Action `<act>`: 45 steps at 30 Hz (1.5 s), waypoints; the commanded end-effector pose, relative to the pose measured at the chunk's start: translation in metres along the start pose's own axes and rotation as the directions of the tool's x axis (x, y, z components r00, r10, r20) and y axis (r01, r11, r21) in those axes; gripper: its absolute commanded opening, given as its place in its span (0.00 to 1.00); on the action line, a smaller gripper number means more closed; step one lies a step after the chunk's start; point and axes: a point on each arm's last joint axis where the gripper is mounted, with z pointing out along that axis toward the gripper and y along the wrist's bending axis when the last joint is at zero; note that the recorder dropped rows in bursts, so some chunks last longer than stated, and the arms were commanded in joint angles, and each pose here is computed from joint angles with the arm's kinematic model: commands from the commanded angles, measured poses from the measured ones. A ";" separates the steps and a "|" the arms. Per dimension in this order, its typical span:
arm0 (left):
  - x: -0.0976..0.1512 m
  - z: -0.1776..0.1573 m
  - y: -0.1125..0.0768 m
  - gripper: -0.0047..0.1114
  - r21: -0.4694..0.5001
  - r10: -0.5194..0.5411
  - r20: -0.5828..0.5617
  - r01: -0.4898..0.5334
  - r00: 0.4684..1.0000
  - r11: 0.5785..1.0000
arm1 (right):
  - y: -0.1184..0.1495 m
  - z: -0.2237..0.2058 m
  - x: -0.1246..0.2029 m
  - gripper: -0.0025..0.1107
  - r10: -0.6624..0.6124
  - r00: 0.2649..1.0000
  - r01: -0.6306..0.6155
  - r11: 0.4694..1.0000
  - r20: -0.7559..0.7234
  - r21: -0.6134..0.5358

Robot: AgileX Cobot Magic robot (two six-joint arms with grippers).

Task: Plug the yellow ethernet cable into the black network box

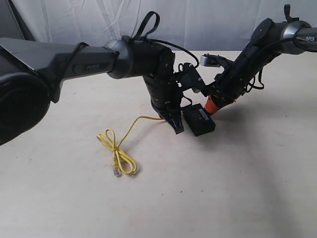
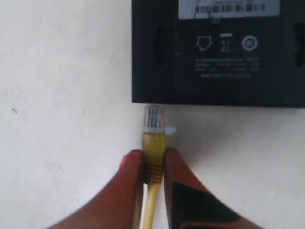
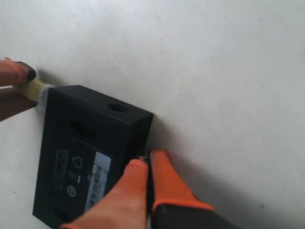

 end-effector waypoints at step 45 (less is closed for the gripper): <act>-0.011 -0.007 -0.005 0.04 -0.014 0.018 0.077 -0.017 0.997 1.000 | 0.001 -0.002 -0.003 0.01 0.010 0.999 -0.010 1.000 0.034 -0.017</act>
